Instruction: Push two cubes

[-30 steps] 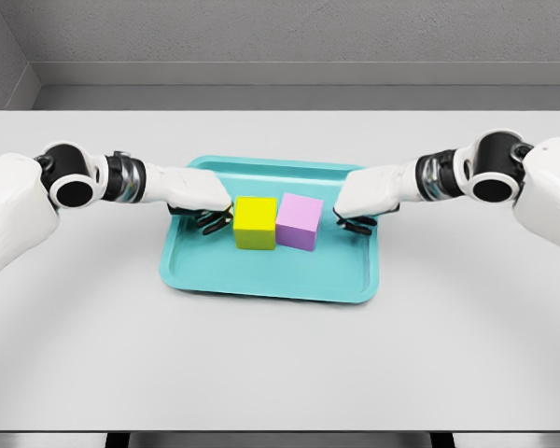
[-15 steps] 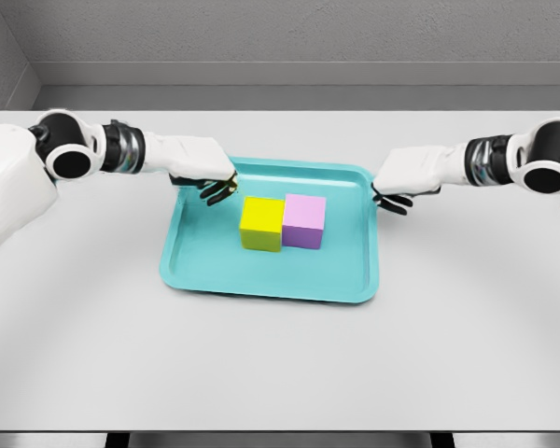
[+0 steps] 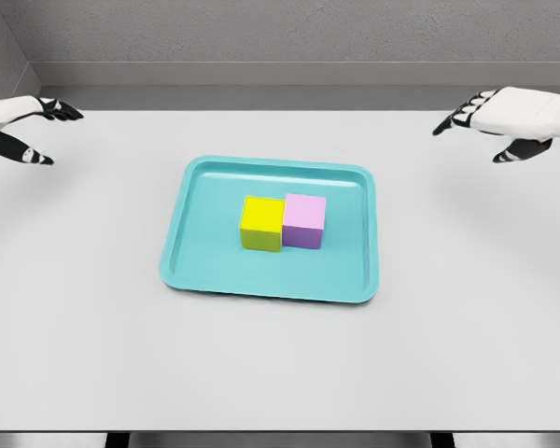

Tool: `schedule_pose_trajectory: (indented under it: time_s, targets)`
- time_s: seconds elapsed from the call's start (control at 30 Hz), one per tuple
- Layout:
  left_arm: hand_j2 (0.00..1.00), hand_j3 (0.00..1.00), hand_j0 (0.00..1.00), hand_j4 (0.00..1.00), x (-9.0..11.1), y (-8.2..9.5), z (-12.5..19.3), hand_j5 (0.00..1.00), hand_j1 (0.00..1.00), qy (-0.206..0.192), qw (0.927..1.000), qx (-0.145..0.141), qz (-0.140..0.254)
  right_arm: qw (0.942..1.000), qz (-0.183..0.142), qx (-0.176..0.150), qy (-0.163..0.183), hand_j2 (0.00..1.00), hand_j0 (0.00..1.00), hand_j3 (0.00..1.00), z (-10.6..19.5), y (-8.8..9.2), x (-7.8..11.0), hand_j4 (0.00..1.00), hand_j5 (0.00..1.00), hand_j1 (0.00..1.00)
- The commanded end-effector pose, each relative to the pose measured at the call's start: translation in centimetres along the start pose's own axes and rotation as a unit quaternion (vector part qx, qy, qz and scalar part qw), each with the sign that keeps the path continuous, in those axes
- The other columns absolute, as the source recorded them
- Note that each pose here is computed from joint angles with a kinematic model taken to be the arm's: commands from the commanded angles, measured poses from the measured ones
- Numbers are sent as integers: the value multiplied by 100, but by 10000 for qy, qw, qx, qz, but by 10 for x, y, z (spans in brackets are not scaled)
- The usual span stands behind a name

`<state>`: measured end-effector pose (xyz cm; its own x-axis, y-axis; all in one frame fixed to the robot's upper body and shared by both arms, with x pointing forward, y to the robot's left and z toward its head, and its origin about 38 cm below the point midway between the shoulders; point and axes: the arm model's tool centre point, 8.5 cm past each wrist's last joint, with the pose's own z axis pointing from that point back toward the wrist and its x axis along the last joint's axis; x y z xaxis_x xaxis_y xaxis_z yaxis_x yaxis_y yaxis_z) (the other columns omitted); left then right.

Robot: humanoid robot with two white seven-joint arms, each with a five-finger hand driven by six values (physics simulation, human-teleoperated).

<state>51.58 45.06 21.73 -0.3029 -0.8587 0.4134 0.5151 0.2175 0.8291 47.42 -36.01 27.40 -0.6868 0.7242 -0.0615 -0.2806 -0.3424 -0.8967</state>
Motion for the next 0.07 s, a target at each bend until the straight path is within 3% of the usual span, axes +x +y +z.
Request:
schedule_pose_trajectory:
  time_s: [0.0, 0.03]
  targets:
    - [100, 100, 100, 100, -4, 1, 3, 100, 100, 4, 9997, 121, 196, 10000, -45, -32, 23, 100, 100, 100, 2, -1, -2, 100, 100, 100]
    - [100, 100, 100, 100, -4, 1, 3, 100, 100, 4, 9997, 121, 196, 10000, -40, -35, 18, 100, 100, 100, 2, -1, -2, 100, 100, 100]
